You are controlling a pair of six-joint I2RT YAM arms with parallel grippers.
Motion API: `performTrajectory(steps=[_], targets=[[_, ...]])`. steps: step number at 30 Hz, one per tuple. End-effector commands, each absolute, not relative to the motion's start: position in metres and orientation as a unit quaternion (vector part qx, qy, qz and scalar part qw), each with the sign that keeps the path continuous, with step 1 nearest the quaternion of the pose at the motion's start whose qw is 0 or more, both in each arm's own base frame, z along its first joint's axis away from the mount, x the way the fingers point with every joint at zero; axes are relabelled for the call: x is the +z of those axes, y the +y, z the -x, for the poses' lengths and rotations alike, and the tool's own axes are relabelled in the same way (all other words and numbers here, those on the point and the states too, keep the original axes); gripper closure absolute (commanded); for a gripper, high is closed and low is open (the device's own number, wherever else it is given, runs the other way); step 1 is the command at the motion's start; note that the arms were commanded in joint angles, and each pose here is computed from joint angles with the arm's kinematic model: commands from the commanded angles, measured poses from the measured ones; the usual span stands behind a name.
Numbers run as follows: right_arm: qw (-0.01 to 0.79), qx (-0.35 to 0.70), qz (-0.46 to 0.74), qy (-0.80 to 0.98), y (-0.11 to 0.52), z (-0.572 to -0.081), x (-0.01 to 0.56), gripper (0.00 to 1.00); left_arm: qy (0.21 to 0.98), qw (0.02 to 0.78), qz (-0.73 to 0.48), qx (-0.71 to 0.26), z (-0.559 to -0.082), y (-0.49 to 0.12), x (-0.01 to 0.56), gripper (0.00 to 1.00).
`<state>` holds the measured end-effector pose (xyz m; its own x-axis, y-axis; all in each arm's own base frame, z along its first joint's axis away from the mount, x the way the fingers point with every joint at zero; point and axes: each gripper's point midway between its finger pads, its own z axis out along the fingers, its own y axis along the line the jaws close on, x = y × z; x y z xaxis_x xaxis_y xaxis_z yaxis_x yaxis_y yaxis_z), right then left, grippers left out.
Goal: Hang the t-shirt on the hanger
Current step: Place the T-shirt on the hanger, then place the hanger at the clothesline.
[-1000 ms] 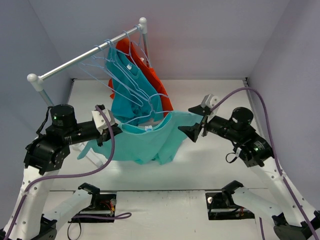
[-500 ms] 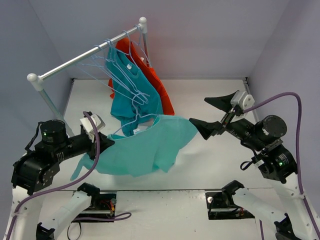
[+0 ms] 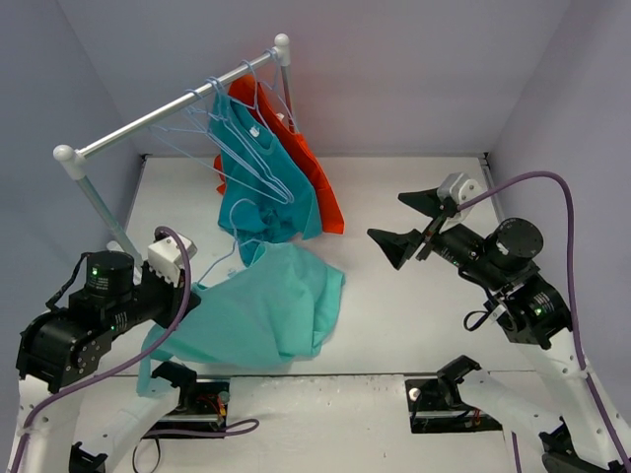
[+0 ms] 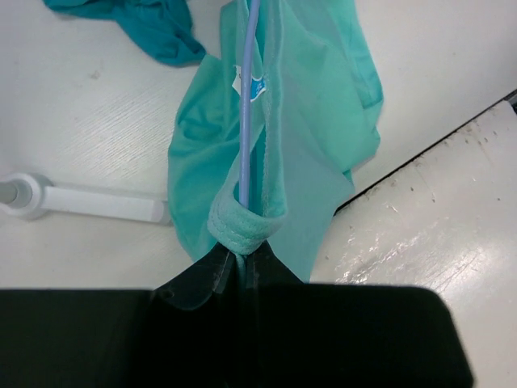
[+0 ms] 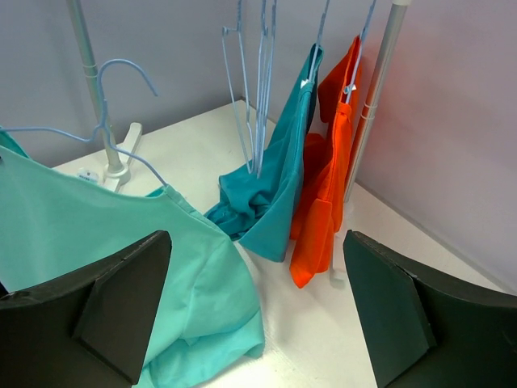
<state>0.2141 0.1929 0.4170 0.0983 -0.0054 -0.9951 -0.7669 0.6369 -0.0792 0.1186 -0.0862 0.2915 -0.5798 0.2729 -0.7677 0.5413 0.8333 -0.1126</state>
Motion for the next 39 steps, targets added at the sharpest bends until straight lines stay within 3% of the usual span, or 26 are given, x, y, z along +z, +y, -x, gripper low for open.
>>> performTrajectory(steps=[1,7,20,27,39], targets=[[0.694,0.275,0.312,0.588,0.193,-0.224,0.431,0.15,0.889,0.41,-0.17,-0.115,-0.137,-0.067,0.303,1.0],[0.688,0.273,0.314,0.595,0.195,-0.226,0.423,0.15,0.885,0.461,-0.064,-0.023,-0.16,-0.029,0.329,1.0],[0.691,0.266,0.318,0.592,0.192,-0.225,0.42,0.14,0.786,0.617,0.036,0.023,-0.203,-0.002,0.438,1.0],[0.694,0.264,0.319,0.59,0.191,-0.223,0.421,0.14,0.776,0.624,0.06,0.067,-0.227,0.006,0.462,1.0],[0.696,0.257,0.312,0.594,0.186,-0.222,0.416,0.14,0.778,0.612,0.113,0.084,-0.274,0.0,0.436,1.0]])
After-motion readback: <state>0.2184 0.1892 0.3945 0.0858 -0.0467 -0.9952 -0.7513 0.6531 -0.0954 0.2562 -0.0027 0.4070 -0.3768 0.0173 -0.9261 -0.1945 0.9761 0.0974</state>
